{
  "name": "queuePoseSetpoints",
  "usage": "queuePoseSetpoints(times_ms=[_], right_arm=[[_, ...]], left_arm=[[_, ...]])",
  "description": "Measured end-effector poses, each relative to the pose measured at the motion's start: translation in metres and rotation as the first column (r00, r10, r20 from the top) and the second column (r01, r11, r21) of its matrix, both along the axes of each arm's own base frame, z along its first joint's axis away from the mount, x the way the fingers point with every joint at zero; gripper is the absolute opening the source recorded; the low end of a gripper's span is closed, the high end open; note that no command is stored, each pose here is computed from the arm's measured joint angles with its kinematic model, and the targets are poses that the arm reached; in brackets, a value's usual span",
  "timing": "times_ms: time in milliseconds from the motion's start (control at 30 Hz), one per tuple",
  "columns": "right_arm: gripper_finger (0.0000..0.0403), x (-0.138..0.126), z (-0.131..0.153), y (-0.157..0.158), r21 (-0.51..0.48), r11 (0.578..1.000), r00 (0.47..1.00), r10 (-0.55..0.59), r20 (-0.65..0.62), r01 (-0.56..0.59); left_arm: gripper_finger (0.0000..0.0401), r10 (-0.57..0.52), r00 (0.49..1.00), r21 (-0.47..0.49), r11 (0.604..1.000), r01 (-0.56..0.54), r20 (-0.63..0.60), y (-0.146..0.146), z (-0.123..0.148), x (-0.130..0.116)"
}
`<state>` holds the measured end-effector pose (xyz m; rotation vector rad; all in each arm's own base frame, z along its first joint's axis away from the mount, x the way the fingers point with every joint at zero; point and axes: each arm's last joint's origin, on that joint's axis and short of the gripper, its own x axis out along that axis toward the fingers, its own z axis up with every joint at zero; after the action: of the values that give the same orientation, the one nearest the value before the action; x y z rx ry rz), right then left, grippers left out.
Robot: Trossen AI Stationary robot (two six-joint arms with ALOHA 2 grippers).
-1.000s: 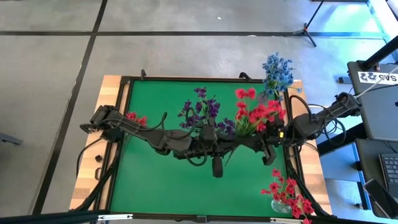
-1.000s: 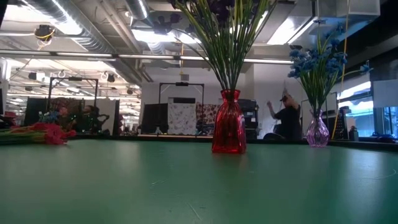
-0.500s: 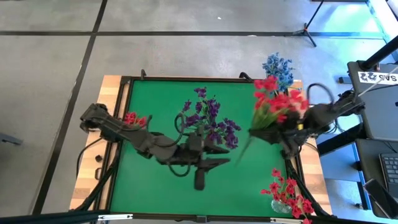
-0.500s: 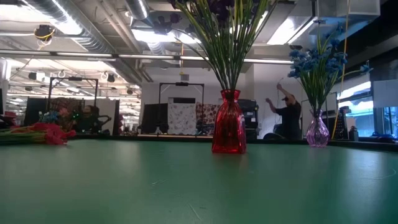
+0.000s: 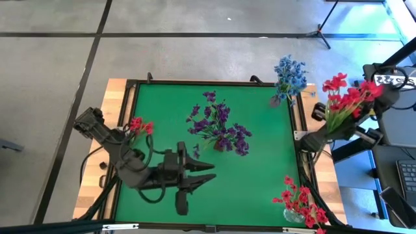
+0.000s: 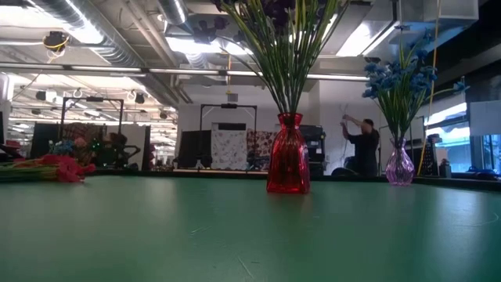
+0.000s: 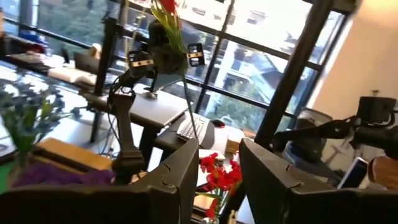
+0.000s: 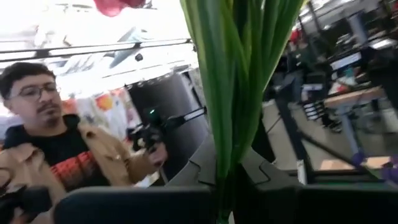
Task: Sort flowers into vase by color
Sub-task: Put the top red flowers into the transparent vase
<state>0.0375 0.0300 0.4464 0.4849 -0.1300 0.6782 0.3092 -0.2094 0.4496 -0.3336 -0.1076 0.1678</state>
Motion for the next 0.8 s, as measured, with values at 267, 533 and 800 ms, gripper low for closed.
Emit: queuePoseSetpoints(times_ms=[267,533,800], right_arm=[[0.001,-0.001,-0.041,0.008,-0.067,0.985,0.987,0.154,-0.051,-0.157],[0.001,0.018,-0.094,0.044,-0.133,0.902,0.904,0.422,0.067,-0.411],[0.001,0.018,-0.135,0.061,-0.211,0.88,0.875,0.459,0.152,-0.425]], left_arm=[[0.0105,0.124,0.992,-0.107,0.987,-0.122,0.008,0.006,-0.001,0.002],[0.0105,0.21,0.977,-0.26,0.946,-0.194,0.033,0.026,-0.002,0.014],[0.0105,0.236,0.971,-0.334,0.919,-0.208,0.047,0.03,-0.002,0.016]])
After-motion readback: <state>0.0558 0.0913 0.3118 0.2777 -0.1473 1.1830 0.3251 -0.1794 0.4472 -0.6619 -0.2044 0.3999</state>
